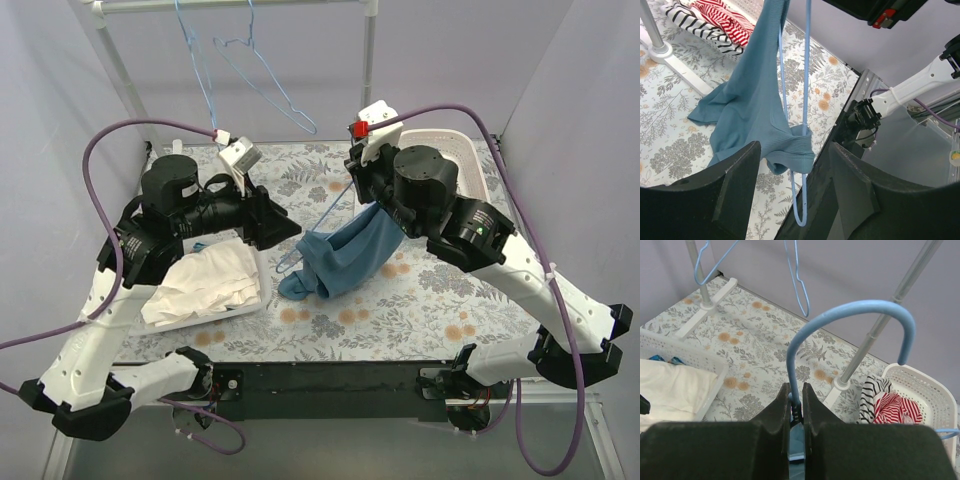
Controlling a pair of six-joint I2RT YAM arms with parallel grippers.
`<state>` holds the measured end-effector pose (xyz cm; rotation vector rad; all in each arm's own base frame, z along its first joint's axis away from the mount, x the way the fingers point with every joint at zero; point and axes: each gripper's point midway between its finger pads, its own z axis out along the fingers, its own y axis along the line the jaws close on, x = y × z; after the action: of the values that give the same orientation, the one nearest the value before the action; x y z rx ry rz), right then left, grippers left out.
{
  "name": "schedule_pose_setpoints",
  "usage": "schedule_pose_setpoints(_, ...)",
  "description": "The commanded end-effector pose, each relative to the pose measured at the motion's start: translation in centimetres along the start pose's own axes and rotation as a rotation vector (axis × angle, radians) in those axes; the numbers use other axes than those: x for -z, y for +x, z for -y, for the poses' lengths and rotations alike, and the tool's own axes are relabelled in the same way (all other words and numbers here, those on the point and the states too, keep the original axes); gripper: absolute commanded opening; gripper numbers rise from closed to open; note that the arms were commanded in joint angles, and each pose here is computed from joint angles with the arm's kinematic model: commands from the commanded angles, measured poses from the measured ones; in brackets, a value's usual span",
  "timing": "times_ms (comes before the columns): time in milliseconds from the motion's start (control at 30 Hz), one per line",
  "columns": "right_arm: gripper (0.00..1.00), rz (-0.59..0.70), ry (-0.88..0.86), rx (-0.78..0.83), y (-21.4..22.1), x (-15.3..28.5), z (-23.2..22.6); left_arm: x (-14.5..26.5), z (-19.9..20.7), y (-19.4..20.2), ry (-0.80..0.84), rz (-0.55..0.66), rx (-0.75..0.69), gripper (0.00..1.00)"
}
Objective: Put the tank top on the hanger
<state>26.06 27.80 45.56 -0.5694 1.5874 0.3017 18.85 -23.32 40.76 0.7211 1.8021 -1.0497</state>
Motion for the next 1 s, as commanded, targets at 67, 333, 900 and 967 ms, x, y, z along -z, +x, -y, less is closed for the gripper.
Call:
schedule_pose_setpoints(67, 0.01, 0.06, 0.03, -0.035, -1.6, -0.3, 0.4, -1.4, 1.2, 1.4, 0.009, -0.048, -0.039, 0.57)
schedule_pose_setpoints(333, 0.01, 0.052, 0.036, -0.035, -1.3, -0.4, 0.5, -3.9, -0.1, 3.4, -0.123, -0.106, -0.073, 0.53)
schedule_pose_setpoints(900, 0.14, 0.041, 0.013, -0.073, -0.3, 0.3, 0.3, -5.6, -1.0, 5.0, -0.256, -0.041, -0.068, 0.0)
schedule_pose_setpoints(967, 0.26, 0.028, -0.002, -0.081, 0.4, 0.5, 0.0, -5.7, -0.7, 4.1, -0.249, 0.018, -0.046, 0.0)
